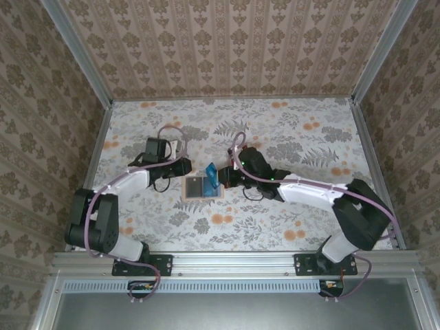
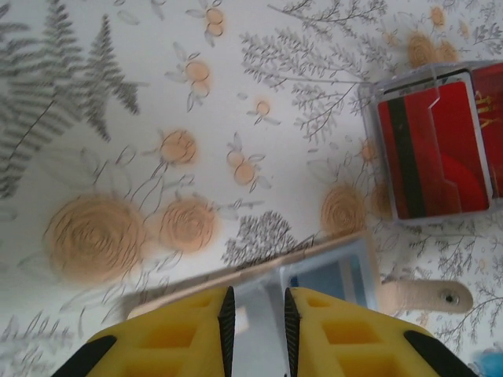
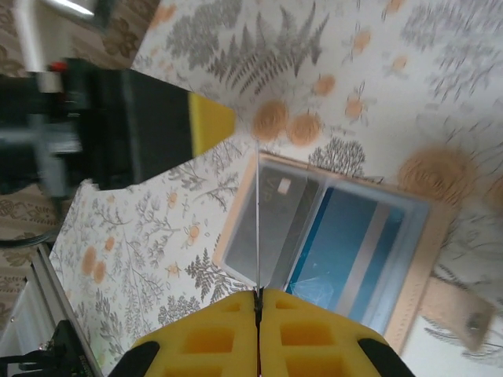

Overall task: Put the credit cards into the card holder
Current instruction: Insert the credit card into the card slot.

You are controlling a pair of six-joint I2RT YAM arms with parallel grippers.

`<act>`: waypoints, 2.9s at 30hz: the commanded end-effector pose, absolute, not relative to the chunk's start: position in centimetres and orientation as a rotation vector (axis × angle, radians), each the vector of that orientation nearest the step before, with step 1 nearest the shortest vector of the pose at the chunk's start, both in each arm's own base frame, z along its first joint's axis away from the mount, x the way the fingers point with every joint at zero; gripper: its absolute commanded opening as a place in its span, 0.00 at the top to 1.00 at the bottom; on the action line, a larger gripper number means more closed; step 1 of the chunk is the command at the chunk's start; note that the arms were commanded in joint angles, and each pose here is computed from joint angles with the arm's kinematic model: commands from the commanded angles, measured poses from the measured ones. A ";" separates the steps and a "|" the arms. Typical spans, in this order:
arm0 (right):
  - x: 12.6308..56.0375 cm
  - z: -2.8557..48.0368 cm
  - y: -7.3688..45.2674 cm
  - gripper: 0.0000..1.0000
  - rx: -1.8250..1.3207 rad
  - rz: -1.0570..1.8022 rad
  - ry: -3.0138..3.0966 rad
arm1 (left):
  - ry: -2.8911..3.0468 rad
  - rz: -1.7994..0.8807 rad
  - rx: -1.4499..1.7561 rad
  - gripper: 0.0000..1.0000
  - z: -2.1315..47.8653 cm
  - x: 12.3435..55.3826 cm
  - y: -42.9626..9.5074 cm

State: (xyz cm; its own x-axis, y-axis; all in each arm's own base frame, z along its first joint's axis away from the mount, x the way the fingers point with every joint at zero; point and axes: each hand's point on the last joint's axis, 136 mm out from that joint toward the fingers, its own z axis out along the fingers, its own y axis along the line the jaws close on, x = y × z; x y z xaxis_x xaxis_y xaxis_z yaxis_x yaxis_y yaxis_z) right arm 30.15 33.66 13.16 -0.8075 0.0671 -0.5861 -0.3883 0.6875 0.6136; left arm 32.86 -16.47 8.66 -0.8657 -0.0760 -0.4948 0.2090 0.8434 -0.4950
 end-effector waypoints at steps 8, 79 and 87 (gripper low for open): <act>29.9 8.8 36.2 0.91 -0.066 1.146 2.410 | 2.582 -0.680 0.042 0.74 5.8 29.4 -13.6; 31.1 2.7 38.0 0.88 0.173 0.975 2.404 | 2.623 -0.869 0.044 0.81 2.8 28.9 -16.3; 30.7 2.1 38.9 0.87 0.129 0.960 2.431 | 2.621 -0.873 0.049 0.81 2.9 28.9 -16.5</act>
State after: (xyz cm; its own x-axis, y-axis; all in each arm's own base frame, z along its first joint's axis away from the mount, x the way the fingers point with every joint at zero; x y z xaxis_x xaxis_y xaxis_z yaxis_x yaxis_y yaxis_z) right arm 31.47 38.70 3.79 -0.8462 0.3246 -0.4226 -0.0857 0.6999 0.7091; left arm 29.64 -15.87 2.80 -0.9204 -0.0913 -0.3803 0.1481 0.8186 -0.5550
